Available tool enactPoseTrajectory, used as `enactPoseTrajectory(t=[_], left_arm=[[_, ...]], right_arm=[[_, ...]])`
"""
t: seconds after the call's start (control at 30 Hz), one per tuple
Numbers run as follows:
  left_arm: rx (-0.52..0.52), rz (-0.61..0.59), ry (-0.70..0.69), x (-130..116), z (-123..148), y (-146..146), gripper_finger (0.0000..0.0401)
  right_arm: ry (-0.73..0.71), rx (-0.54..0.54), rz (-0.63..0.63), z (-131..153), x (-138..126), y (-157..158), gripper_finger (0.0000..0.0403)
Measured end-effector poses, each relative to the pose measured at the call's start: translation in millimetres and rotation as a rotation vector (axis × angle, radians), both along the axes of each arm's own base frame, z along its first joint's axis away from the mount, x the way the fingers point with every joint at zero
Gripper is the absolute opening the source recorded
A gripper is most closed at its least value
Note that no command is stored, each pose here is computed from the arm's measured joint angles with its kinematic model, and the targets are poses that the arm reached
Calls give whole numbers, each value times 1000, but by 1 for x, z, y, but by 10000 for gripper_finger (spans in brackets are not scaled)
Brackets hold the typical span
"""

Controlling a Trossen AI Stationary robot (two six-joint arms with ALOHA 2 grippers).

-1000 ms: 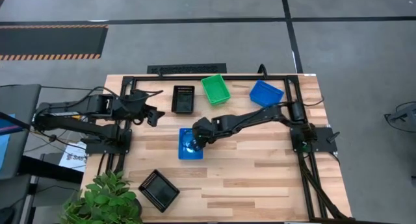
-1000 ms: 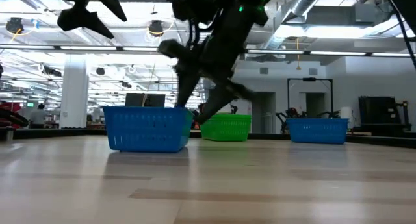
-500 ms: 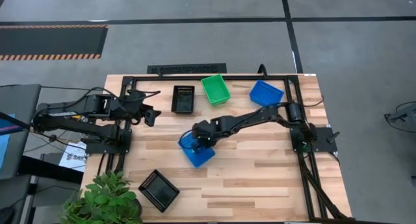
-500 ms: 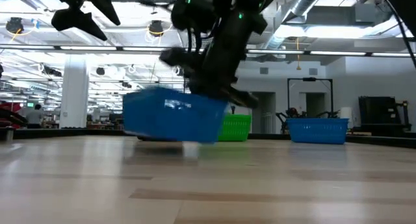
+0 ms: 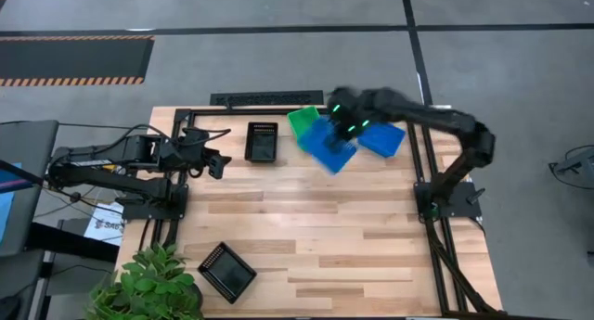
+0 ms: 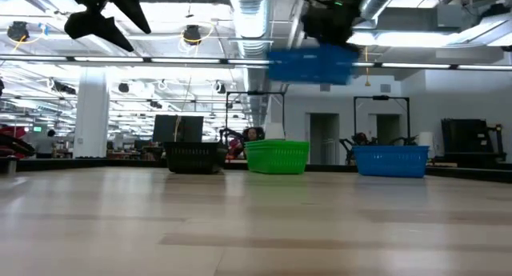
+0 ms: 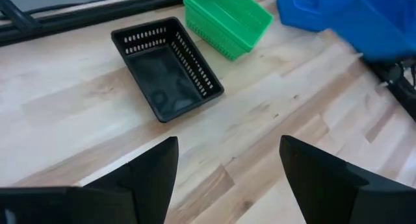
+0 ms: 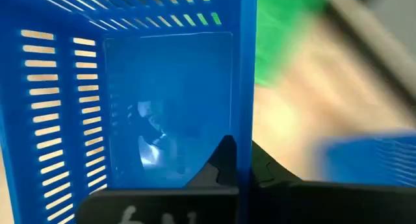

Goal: Stack baskets by color
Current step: Stack the blue bin on the stacked blue bin

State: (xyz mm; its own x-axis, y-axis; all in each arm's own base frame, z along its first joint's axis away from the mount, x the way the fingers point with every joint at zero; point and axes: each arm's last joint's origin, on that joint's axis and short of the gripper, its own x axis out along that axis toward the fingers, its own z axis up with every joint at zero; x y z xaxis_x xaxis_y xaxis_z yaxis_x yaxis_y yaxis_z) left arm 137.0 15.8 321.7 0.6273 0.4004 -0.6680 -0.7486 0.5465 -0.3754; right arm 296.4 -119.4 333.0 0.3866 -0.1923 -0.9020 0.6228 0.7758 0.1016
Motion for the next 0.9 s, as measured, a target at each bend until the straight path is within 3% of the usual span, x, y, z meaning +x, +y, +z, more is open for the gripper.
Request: enactPoseTrajectory(t=[0.1,0.2,0.5,0.7,0.9], left_arm=[[5,26,-6,0,0,1,256],[14,56,-13,0,0,1,256],[6,123,-35,-1,1,4,256],[15,147,-35,-1,1,6,256],[16,163,-35,-2,1,8,256]], right_arm=[[183,-83,5,5,-37,-26,3],[293,-84,-15,2,-61,-52,2],[404,-124,-90,3,-113,-104,2],[438,-108,-125,-2,-128,-115,2],[493,-53,-83,-42,-131,-108,2]])
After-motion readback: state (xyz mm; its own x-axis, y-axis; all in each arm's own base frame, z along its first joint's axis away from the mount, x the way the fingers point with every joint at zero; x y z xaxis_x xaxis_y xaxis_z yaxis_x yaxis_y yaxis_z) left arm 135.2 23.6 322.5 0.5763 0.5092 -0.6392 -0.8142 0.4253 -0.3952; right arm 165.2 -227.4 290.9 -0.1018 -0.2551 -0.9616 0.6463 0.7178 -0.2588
